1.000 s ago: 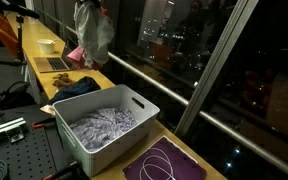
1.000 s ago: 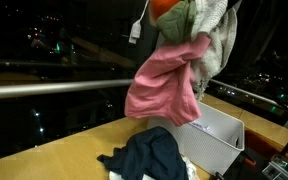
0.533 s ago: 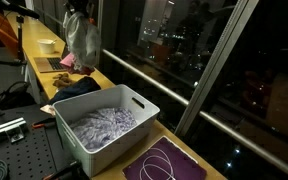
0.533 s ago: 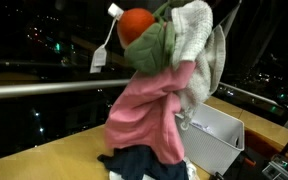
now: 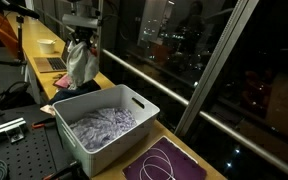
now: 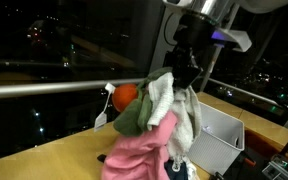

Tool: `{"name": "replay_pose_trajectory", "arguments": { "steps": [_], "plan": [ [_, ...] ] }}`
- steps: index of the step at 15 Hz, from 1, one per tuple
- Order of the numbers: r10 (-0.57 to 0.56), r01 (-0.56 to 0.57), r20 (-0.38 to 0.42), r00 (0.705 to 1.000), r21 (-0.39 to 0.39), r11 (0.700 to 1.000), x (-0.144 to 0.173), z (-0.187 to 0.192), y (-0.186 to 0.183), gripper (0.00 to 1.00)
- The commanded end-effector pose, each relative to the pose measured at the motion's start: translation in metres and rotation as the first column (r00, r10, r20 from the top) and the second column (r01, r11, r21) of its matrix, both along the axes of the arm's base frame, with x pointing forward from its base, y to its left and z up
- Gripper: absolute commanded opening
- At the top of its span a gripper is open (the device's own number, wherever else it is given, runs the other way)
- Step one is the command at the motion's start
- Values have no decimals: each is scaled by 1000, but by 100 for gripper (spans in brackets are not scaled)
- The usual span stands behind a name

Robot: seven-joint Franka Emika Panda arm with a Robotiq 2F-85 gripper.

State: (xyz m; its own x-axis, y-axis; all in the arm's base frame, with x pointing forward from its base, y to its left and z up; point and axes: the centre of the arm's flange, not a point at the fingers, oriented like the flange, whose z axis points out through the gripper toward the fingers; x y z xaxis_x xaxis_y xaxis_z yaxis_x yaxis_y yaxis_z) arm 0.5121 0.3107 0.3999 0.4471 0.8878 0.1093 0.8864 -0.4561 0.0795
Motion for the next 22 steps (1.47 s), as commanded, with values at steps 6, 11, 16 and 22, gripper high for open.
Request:
{"name": "replay_pose_trajectory", "arguments": {
  "steps": [6, 11, 16, 22],
  "plan": [
    [-170, 177, -71, 983, 112, 978, 52, 3, -86, 100],
    [-284, 285, -26, 958, 86, 955, 60, -24, -211, 100],
    [-344, 344, 51, 937, 25, 939, 40, -104, -316, 100],
    [-387, 388, 73, 919, 3, 922, 28, -197, -350, 100]
  ]
}}
